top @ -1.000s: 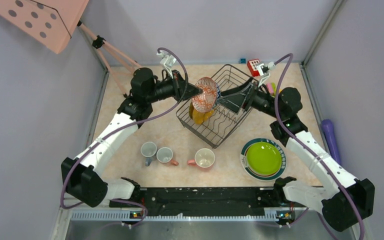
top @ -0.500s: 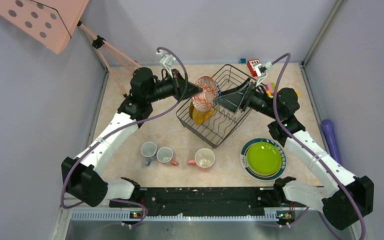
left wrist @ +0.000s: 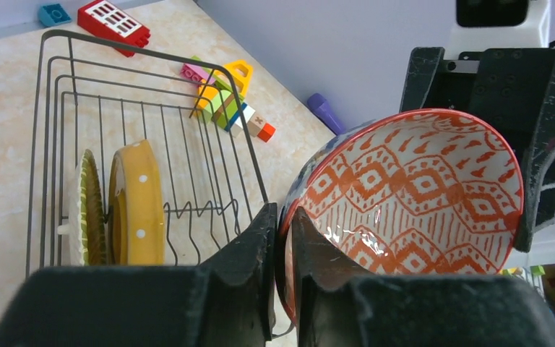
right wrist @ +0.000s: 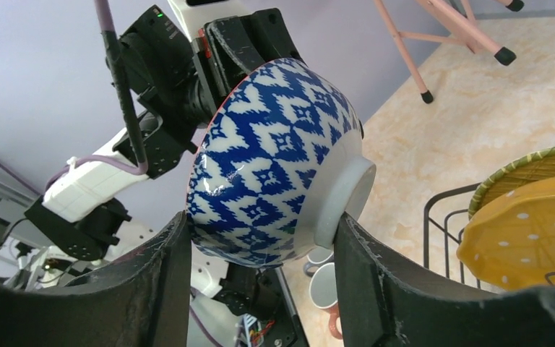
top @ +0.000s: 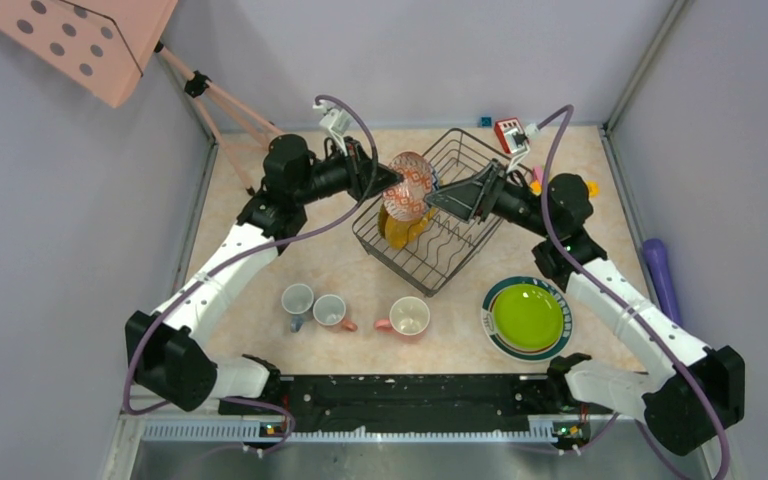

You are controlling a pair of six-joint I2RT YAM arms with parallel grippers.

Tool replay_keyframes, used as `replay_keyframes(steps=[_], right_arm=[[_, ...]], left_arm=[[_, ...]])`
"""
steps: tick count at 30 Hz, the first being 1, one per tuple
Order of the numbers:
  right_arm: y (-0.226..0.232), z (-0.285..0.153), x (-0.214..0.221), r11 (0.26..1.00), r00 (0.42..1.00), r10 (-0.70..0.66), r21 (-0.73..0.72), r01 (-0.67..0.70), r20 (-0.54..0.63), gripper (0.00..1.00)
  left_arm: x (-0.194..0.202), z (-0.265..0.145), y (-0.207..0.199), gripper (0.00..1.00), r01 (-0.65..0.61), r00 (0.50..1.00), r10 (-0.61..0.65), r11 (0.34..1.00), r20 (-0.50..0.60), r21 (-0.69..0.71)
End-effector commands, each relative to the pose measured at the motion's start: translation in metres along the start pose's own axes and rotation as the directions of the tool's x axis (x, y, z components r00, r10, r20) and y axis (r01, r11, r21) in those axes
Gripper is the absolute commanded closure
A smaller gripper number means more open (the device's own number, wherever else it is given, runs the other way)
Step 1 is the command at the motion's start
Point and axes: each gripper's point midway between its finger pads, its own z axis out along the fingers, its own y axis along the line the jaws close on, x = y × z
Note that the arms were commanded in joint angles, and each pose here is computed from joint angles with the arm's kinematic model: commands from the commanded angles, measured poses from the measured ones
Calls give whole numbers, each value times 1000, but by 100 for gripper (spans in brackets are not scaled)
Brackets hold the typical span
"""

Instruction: Load the mixed dishes into the dish rack

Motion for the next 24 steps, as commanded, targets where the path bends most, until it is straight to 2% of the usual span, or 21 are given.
replay_keyframes(steps=[1,4,10,16,19,24], right_arm=[[-9,5,-6,997,999,-48,63,46,15,93],[-17,5,-9,992,998,-58,111,55,28,96],[-24,6,-13,988,998,-51,146,44,47,99],[-41,-4,-27,963,992,-99,258,76,79,100],[-49,-14,-32,932,986,-160,338,132,56,100],[-61,-33,-37,860,969,-247,458,225,-11,100]], left_arm=[[-17,0,-7,77,-41,998,41,999,51,-5],[-15,1,-3,70,-41,998,41,999,45,-19],[-13,7,5,68,-25,999,27,999,38,-33],[-14,12,11,44,-10,999,12,999,33,-54],[-15,8,15,35,-12,999,15,996,34,-89],[-14,-3,25,32,-16,1000,19,982,15,-188]])
